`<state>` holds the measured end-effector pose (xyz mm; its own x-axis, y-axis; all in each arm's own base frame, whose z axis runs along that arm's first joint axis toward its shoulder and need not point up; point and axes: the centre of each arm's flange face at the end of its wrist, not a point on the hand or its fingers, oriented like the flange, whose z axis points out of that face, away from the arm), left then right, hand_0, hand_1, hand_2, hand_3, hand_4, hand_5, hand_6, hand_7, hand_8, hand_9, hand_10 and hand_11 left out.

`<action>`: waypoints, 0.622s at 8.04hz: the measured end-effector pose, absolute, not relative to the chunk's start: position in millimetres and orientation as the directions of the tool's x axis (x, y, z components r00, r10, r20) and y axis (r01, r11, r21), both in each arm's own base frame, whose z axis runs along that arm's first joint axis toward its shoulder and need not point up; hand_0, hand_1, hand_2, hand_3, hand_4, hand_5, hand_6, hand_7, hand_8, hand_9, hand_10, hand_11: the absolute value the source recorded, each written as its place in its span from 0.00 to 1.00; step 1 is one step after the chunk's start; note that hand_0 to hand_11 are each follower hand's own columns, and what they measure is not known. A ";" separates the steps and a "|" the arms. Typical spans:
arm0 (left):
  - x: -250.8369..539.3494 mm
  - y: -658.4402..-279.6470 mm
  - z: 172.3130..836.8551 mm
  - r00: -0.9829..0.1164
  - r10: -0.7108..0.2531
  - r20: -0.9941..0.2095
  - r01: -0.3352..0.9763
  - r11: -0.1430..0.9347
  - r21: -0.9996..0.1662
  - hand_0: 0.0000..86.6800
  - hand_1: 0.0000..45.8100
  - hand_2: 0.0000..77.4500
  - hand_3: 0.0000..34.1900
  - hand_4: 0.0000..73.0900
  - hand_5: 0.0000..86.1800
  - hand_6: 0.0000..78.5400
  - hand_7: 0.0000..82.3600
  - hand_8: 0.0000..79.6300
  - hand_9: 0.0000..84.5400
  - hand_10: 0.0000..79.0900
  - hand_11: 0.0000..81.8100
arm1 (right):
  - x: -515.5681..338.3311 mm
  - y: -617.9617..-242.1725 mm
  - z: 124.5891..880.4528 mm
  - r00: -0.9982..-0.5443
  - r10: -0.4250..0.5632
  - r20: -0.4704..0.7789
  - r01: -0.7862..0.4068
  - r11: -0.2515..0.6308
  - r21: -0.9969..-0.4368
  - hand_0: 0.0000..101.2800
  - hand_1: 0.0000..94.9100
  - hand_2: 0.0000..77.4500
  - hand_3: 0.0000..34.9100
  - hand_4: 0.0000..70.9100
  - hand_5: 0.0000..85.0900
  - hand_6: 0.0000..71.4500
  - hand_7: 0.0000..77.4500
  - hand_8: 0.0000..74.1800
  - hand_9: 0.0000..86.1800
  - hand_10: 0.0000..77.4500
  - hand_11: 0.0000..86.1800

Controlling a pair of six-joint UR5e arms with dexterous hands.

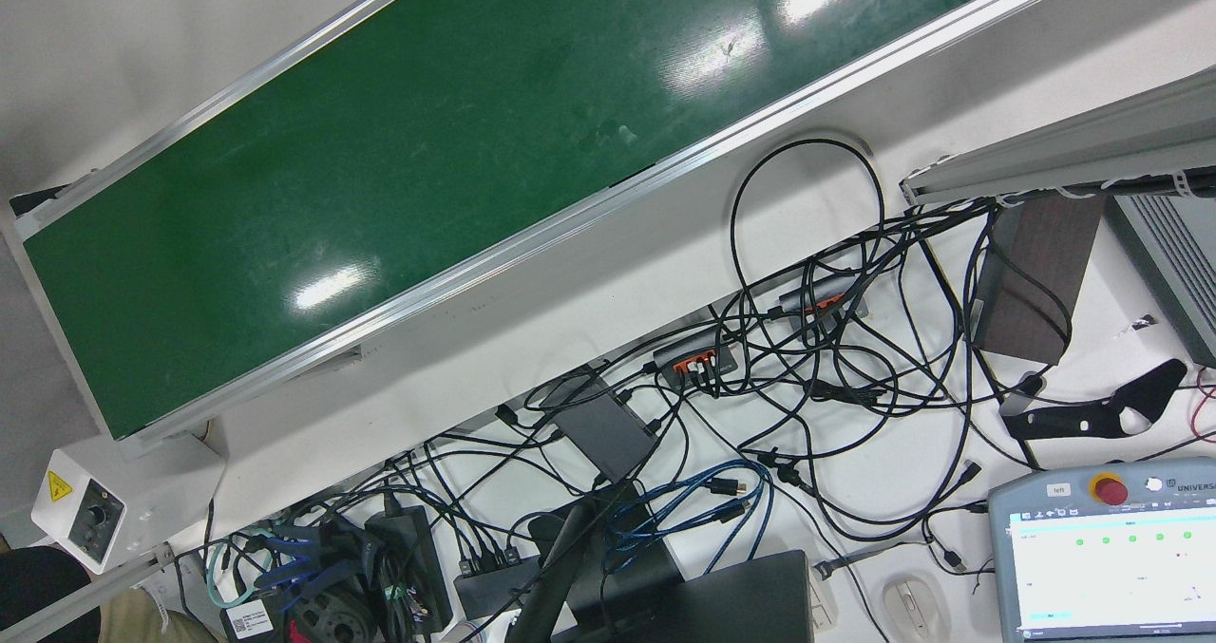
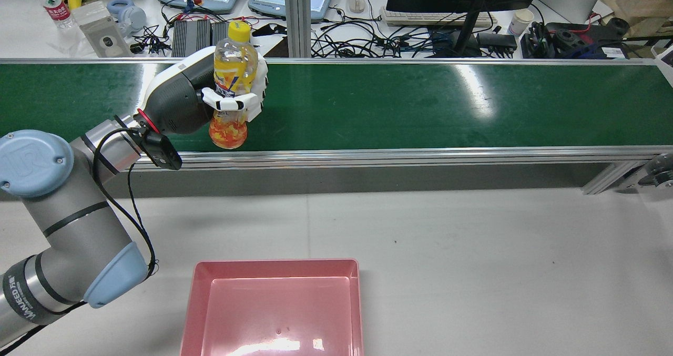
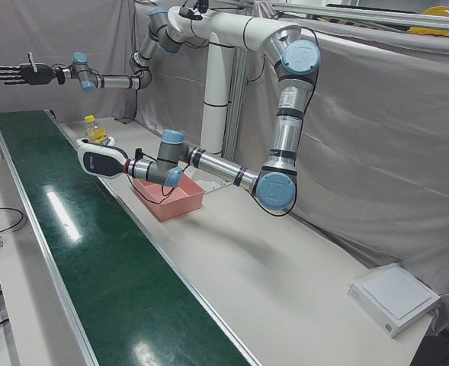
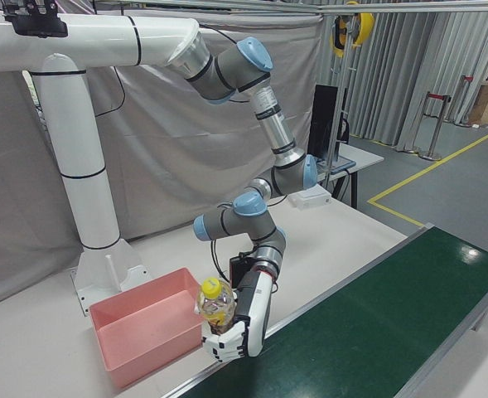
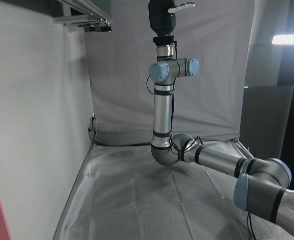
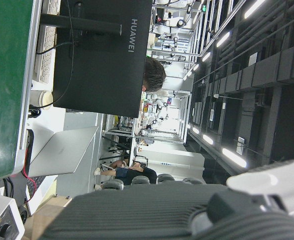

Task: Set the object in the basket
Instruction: 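Carry the held bottle with the left hand over the pink basket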

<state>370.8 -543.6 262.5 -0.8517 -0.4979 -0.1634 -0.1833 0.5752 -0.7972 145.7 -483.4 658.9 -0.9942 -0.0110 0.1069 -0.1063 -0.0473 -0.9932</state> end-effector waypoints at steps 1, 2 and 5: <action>377.0 -517.9 256.2 -0.843 -0.504 -0.188 -0.187 0.603 -0.776 0.59 0.21 0.66 0.00 0.57 0.71 0.83 0.72 0.84 0.74 0.76 0.74 | 145.7 -483.4 658.9 -0.994 -0.011 0.107 -0.106 -0.047 -0.993 0.00 0.00 0.01 0.00 0.00 0.00 0.00 0.01 0.00 0.00 0.00 0.00; 382.4 -484.0 255.9 -0.830 -0.514 -0.217 -0.191 0.626 -0.756 0.59 0.21 0.66 0.00 0.57 0.71 0.83 0.72 0.84 0.74 0.76 0.74 | 145.7 -483.4 659.0 -0.994 -0.011 0.107 -0.106 -0.048 -0.993 0.00 0.00 0.01 0.00 0.00 0.00 0.00 0.01 0.00 0.00 0.00 0.00; 387.3 -421.6 251.8 -0.806 -0.532 -0.259 -0.212 0.668 -0.713 0.59 0.20 0.67 0.00 0.59 0.70 0.83 0.72 0.84 0.74 0.76 0.74 | 145.7 -483.5 659.1 -0.994 -0.011 0.107 -0.106 -0.048 -0.993 0.00 0.00 0.01 0.00 0.00 0.00 0.00 0.01 0.00 0.00 0.00 0.00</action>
<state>387.3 -421.6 251.8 -0.8060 -0.5320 -0.2594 -0.2118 0.6685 -0.7130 145.7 -483.5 659.1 -0.9942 -0.0110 0.1069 -0.1063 -0.0477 -0.9932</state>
